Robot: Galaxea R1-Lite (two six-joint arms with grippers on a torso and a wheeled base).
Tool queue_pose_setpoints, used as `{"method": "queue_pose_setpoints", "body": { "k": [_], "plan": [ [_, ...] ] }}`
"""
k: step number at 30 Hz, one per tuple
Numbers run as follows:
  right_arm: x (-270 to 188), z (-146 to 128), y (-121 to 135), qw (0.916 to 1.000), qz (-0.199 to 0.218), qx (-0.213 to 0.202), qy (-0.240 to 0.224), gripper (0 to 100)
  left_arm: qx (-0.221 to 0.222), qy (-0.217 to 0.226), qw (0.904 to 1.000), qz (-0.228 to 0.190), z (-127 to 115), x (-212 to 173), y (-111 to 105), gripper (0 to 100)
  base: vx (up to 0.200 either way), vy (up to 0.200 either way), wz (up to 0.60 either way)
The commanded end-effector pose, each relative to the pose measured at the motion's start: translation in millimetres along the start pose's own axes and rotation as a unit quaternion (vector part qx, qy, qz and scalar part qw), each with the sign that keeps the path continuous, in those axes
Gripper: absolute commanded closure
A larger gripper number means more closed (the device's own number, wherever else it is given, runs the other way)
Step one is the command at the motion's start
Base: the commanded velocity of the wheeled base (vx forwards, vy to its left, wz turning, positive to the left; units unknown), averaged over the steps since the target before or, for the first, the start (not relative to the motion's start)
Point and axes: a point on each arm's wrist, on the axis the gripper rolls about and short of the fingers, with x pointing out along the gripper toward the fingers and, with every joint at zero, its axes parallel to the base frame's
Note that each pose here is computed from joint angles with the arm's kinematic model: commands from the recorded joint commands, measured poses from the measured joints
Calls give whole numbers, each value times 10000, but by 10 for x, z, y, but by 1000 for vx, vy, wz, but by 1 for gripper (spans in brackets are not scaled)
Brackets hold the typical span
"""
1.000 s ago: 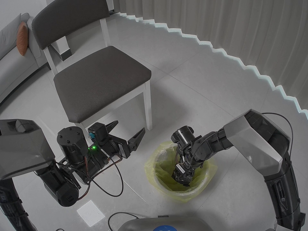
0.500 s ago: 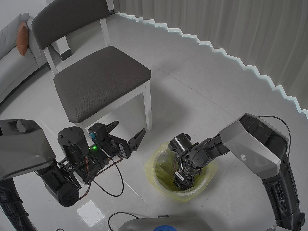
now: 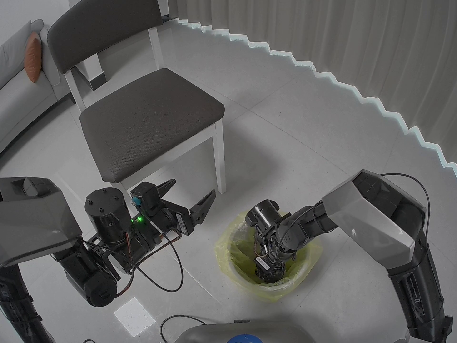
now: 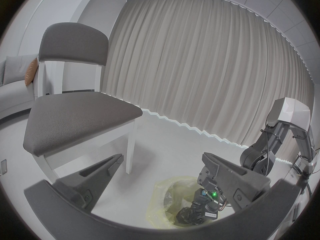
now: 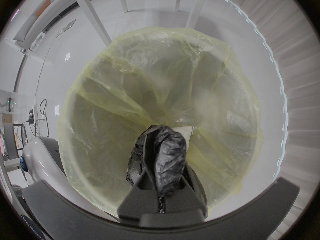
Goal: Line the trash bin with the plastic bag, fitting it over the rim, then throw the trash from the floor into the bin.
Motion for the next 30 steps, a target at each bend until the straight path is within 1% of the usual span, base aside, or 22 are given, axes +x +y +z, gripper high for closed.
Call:
{"method": "queue_pose_setpoints", "body": {
  "k": [1, 4, 9, 15, 19, 24, 27, 30],
  "plan": [
    [52, 117, -39, 9997, -38, 127, -191, 100, -1, -41, 10000, 0, 2, 6, 4, 0, 0, 0, 0],
    [81, 215, -53, 9990, -78, 244, -379, 100, -2, -19, 10000, 10, -12, 10, 10, 0, 0, 0, 0],
    [126, 310, -16, 9975, -79, 444, -552, 100, -2, -20, 10000, 25, -13, 14, 24, 0, 0, 0, 0],
    [115, 329, -14, 9967, -94, 508, -619, 100, -1, -28, 10000, 25, -8, 12, 24, 0, 0, 0, 0],
    [66, 398, -28, 9938, -128, 622, -908, 100, -1, -35, 10000, 24, -3, 11, 23, 0, 0, 0, 0],
    [-10, 436, -53, 9923, -146, 664, -1040, 100, -2, -20, 10000, 25, -11, 10, 24, 0, 0, 0, 0],
    [-6, 384, -45, 9938, -136, 625, -914, 100, -2, -19, 10000, 18, -11, 10, 19, 0, 0, 0, 0],
    [34, 237, -17, 9967, -114, 513, -626, 100, -2, -12, 10000, 18, -14, 7, 19, 0, 0, 0, 0]
  ]
}}
